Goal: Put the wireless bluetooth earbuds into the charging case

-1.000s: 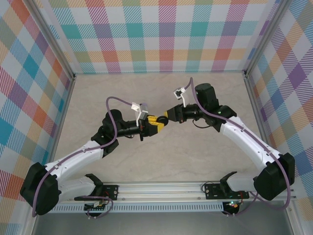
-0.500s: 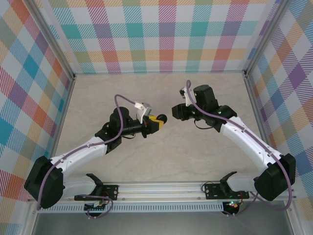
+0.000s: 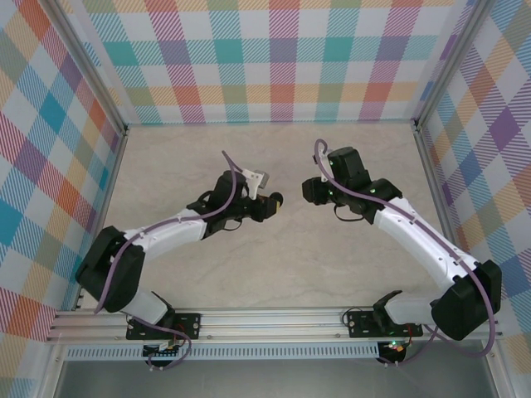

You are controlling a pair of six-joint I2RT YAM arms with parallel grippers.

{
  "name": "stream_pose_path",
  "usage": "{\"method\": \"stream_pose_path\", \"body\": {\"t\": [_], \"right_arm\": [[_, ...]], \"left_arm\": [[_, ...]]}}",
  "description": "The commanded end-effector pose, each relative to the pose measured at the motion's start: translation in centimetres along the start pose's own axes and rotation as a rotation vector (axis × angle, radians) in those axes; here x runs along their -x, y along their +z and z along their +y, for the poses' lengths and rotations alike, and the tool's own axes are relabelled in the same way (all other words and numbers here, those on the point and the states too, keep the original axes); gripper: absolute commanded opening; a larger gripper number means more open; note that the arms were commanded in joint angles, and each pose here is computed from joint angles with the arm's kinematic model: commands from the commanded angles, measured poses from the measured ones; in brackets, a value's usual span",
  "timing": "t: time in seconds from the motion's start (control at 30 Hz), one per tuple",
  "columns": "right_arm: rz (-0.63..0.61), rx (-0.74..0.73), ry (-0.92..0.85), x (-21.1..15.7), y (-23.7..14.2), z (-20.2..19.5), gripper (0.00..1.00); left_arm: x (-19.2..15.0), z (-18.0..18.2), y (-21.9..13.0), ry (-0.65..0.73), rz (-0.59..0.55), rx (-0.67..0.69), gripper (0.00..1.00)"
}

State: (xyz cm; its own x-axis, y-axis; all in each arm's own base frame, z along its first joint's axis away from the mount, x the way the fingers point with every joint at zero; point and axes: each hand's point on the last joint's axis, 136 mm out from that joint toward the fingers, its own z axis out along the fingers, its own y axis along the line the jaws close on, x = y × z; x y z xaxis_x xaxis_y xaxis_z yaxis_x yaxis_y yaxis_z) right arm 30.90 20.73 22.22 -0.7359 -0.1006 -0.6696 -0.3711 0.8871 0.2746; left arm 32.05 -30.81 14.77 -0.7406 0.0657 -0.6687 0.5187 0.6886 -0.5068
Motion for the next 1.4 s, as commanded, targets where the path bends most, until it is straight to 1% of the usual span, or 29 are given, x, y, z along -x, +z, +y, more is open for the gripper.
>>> {"method": "stream_pose_path", "body": {"t": [0.0,0.07,0.3,0.43,0.6,0.7,0.9,0.97,1.1,1.17,1.27,1.37], "right_arm": [[0.010,-0.022,0.003,-0.9,-0.3,-0.5,0.33],[0.015,-0.024,0.011,-1.2,-0.3,-0.6,0.33],[0.040,-0.038,0.019,-2.1,0.1,-1.1,0.34],[0.057,-0.038,0.019,-2.3,0.2,-1.0,0.34],[0.065,-0.030,0.023,-2.5,0.3,-0.9,0.35],[0.072,-0.032,0.026,-2.6,0.4,-1.0,0.35],[0.077,-0.027,0.025,-2.6,0.5,-0.8,0.35],[0.080,-0.030,0.026,-2.7,0.6,-0.9,0.35],[0.084,-0.038,0.023,-2.8,0.6,-1.1,0.36],[0.083,-0.044,0.024,-2.8,0.6,-1.2,0.36],[0.082,-0.057,0.024,-2.9,0.6,-1.4,0.36],[0.084,-0.072,0.022,-2.9,0.7,-1.7,0.37]], "left_arm": [[-0.5,2.0,1.2,-0.111,0.089,0.085,0.00],[-1.0,2.5,2.2,-0.136,0.125,0.082,0.00],[-1.5,4.3,4.9,-0.190,0.182,0.104,0.00],[-1.5,4.8,6.2,-0.218,0.210,0.094,0.00],[-1.4,5.4,7.1,-0.234,0.231,0.097,0.00],[-1.7,6.4,7.5,-0.263,0.244,0.118,0.00],[-2.5,7.1,8.4,-0.295,0.270,0.113,0.01],[-2.7,7.3,8.5,-0.300,0.275,0.118,0.04],[-3.1,8.2,8.5,-0.309,0.288,0.164,0.18],[-3.3,8.5,8.4,-0.310,0.291,0.177,0.27],[-3.5,8.7,8.1,-0.304,0.296,0.192,0.34],[-3.4,8.9,7.7,-0.290,0.292,0.211,0.47]]}}
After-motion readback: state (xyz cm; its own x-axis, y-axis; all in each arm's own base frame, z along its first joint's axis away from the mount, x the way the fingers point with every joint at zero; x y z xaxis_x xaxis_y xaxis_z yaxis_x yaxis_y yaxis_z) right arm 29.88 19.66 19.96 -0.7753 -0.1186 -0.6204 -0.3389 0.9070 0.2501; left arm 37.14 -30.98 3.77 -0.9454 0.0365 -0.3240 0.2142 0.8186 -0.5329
